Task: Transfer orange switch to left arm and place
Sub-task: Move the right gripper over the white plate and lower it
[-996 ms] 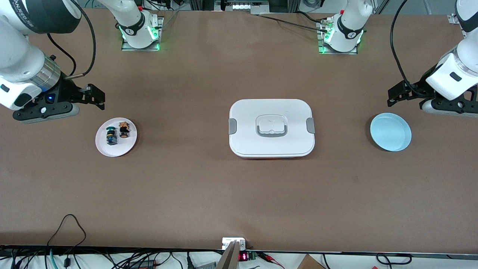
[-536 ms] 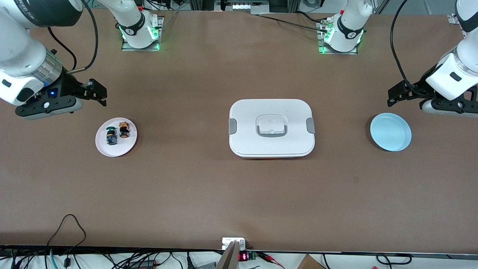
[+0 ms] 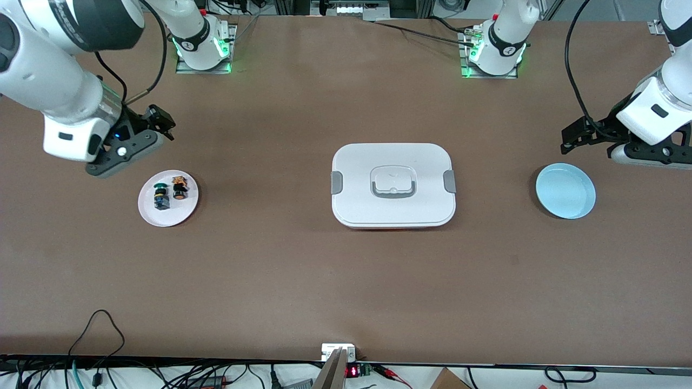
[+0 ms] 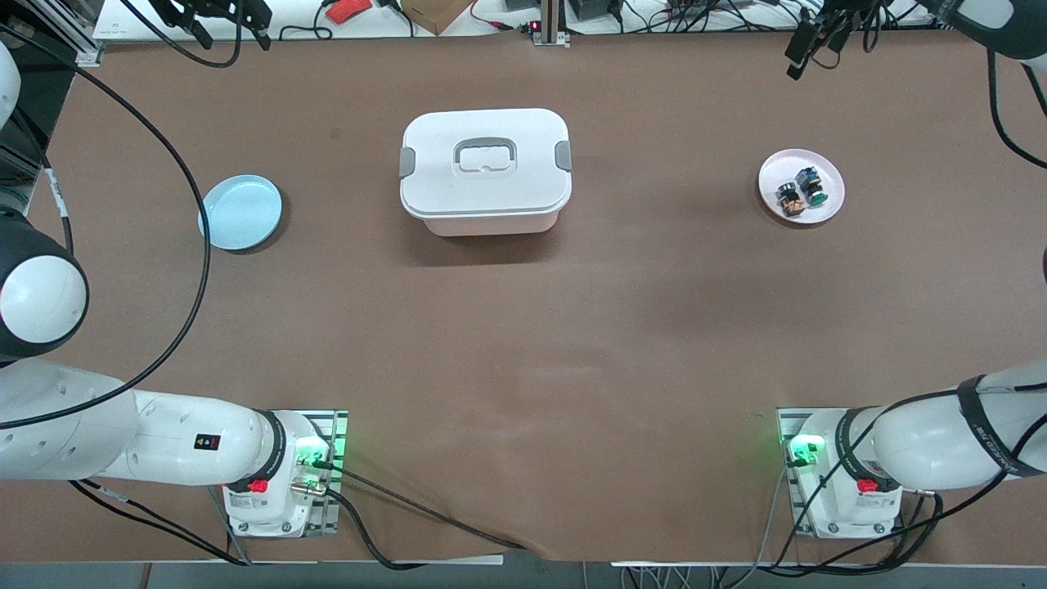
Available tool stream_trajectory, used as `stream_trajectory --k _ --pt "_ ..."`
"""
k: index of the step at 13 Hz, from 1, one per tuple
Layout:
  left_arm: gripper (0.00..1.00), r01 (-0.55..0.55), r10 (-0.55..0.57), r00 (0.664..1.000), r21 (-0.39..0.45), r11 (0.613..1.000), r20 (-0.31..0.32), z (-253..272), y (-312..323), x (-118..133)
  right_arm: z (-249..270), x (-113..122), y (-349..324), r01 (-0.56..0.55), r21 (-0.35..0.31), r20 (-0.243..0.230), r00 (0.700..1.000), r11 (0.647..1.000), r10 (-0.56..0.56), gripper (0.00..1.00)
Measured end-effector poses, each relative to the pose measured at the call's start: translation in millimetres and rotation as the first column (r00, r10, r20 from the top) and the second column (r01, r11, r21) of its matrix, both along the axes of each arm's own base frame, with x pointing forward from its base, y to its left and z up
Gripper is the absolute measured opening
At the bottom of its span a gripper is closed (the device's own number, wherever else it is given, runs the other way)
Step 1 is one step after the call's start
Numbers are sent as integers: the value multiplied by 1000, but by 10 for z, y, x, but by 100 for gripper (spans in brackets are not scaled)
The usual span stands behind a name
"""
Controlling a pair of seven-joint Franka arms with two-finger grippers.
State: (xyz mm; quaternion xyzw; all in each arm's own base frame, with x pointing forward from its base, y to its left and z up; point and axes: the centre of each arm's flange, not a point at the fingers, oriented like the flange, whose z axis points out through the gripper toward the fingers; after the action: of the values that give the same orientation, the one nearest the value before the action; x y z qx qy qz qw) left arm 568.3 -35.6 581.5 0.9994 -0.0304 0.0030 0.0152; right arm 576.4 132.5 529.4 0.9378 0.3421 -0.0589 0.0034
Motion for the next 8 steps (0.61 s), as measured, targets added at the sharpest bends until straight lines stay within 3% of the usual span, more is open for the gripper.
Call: stream_trajectory --k 4,6,8 --pt "100 0 0 1000 0 1000 0 -1 -1 0 -569 77 -150 -232 32 -17 973 972 232 100" --pt "100 0 0 1000 0 1000 0 -1 -1 0 -934 90 -288 -378 49 13 926 924 378 100" --pt "100 0 0 1000 0 1000 0 -1 -1 0 -1312 15 -444 -473 67 0 880 878 475 100"
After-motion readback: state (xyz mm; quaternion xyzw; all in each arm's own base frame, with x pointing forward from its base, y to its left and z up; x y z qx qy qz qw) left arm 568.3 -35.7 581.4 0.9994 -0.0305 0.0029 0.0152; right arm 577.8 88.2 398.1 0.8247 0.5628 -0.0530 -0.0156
